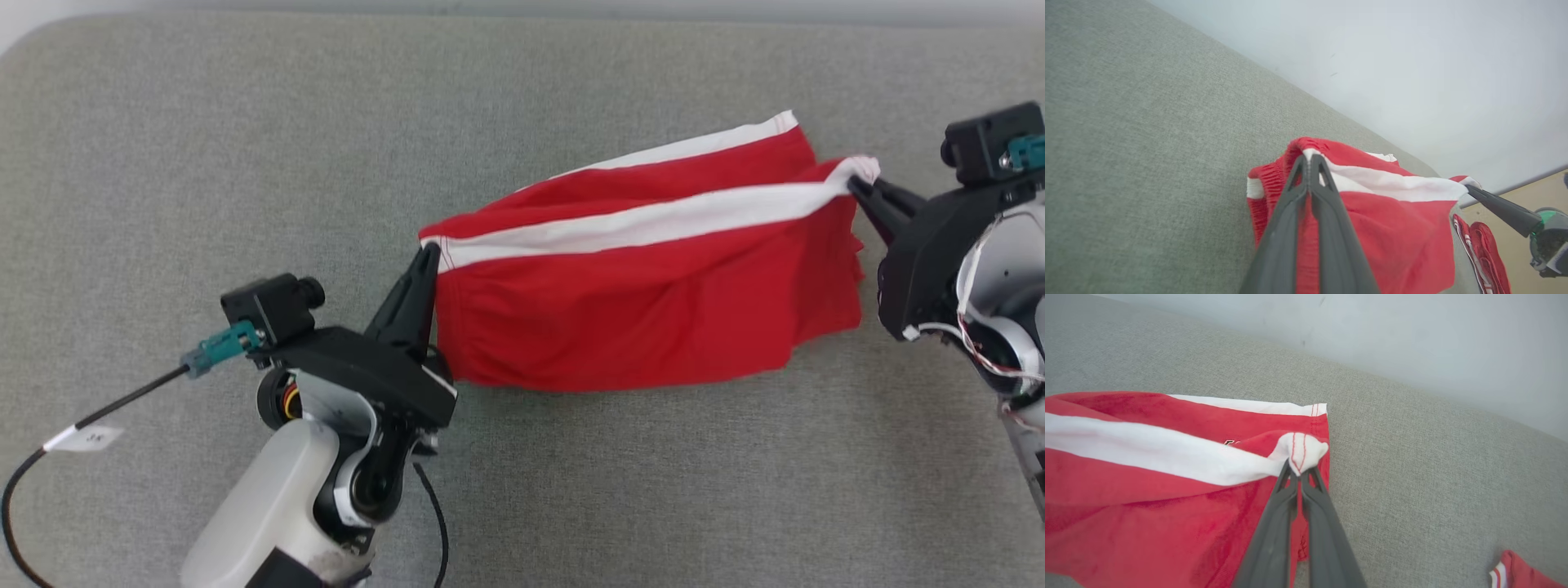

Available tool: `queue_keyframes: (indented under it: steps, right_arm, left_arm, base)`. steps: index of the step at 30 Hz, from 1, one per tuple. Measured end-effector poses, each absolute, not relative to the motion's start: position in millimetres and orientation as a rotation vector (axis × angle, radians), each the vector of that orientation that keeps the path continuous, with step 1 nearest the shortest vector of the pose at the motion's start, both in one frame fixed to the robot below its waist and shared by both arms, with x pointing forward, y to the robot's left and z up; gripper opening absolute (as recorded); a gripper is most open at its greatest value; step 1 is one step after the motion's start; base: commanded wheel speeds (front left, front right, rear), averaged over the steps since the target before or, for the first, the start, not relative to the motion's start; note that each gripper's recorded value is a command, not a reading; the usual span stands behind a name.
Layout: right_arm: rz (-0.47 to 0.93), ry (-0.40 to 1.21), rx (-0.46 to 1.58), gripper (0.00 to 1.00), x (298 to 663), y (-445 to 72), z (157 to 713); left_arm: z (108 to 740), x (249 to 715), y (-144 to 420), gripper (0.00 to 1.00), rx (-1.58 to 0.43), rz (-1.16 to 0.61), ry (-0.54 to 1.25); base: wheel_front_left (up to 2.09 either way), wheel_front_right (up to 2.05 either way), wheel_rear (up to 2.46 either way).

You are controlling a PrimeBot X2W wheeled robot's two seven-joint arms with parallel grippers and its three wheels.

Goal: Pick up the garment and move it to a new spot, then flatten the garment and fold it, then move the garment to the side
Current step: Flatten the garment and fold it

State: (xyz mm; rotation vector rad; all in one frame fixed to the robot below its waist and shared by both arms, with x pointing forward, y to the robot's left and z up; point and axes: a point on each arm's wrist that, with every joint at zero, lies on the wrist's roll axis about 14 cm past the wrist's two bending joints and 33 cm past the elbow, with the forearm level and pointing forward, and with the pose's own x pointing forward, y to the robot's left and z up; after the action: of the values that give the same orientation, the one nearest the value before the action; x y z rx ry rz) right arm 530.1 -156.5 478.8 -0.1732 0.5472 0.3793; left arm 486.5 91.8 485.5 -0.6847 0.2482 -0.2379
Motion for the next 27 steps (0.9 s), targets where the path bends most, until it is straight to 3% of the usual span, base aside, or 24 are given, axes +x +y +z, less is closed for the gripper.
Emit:
queue_keyframes:
  steps: [6, 17, 18, 19, 20, 21, 27]
  right_arm:
    - [0.344, 0.497, -0.192, 0.0, 567.0, -157.9, 468.4]
    - [0.353, 0.495, -0.224, 0.0, 600.9, -144.6, 443.1]
    - [0.356, 0.496, -0.227, 0.0, 602.4, -142.6, 441.1]
    - [0.364, 0.502, -0.23, 0.35, 603.2, -139.4, 438.8]
    - [0.372, 0.504, -0.224, 1.0, 603.6, -135.8, 437.0]
    - [0.377, 0.503, -0.212, 1.0, 604.1, -132.9, 435.9]
    - [0.396, 0.486, -0.192, 1.0, 604.1, -125.9, 443.3]
  left_arm:
    - [471.3, 513.5, 98.1, 0.0, -0.667, -0.172, 0.245]
    - [445.2, 533.6, 104.9, 0.0, -0.668, -0.114, 0.266]
    - [444.4, 533.9, 107.2, 0.13, -0.667, -0.105, 0.26]
    - [444.4, 534.8, 108.9, 0.36, -0.663, -0.1, 0.253]
    - [445.1, 536.0, 109.6, 0.73, -0.659, -0.099, 0.247]
    - [446.5, 537.2, 109.7, 1.0, -0.66, -0.101, 0.24]
    - [459.4, 537.1, 110.8, 1.0, -0.639, -0.115, 0.172]
  base:
    - [0.0, 0.0, 0.0]
    - [0.0, 0.0, 0.0]
    - [0.0, 0.0, 0.0]
    - [0.0, 0.0, 0.0]
    - [0.0, 0.0, 0.0]
    - [0.0, 0.0, 0.0]
    - [0.0, 0.0, 0.0]
